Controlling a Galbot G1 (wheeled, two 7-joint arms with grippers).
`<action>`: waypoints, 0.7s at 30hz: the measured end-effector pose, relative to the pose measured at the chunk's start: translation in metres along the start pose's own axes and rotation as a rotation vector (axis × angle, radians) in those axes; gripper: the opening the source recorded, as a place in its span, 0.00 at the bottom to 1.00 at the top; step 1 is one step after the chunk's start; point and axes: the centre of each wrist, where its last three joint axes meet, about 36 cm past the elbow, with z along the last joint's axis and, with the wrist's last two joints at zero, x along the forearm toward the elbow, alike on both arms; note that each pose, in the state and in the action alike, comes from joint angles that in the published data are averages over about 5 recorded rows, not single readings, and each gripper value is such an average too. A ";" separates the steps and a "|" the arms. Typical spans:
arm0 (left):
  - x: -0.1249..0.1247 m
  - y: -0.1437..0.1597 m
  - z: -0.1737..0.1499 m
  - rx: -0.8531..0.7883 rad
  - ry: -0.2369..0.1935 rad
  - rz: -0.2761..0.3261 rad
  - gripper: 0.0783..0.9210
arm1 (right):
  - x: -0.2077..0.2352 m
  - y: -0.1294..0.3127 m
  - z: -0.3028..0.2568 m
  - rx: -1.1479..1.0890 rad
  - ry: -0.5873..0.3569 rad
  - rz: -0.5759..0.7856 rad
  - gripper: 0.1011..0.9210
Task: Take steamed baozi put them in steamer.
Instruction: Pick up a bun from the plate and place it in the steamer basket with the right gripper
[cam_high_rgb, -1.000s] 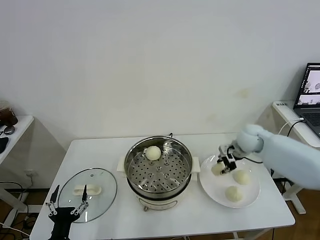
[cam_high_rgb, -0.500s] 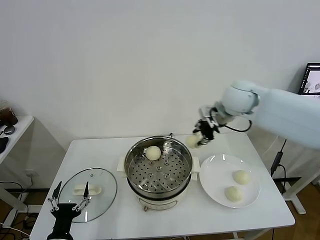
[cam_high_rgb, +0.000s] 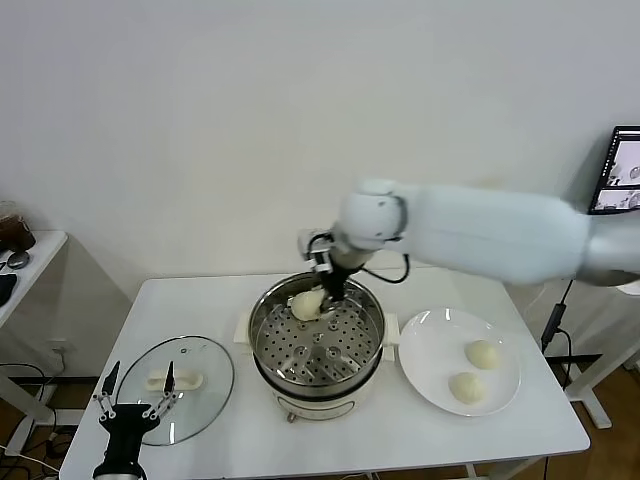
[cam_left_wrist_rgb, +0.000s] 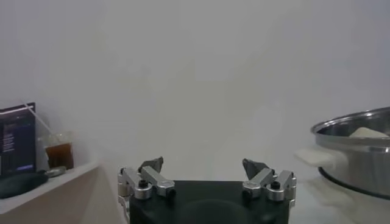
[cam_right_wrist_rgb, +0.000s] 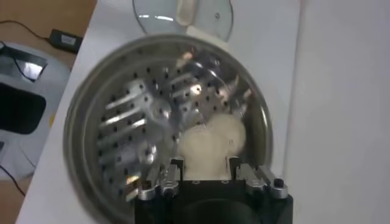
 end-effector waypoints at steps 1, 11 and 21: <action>0.000 0.000 0.001 0.000 0.000 -0.001 0.88 | -0.007 0.000 -0.006 0.001 0.005 -0.006 0.44; -0.002 0.003 0.005 -0.003 -0.003 -0.014 0.88 | -0.057 -0.002 -0.050 0.006 0.032 -0.044 0.44; -0.004 0.006 0.005 -0.004 -0.007 -0.019 0.88 | -0.086 -0.001 -0.057 -0.005 0.045 -0.057 0.61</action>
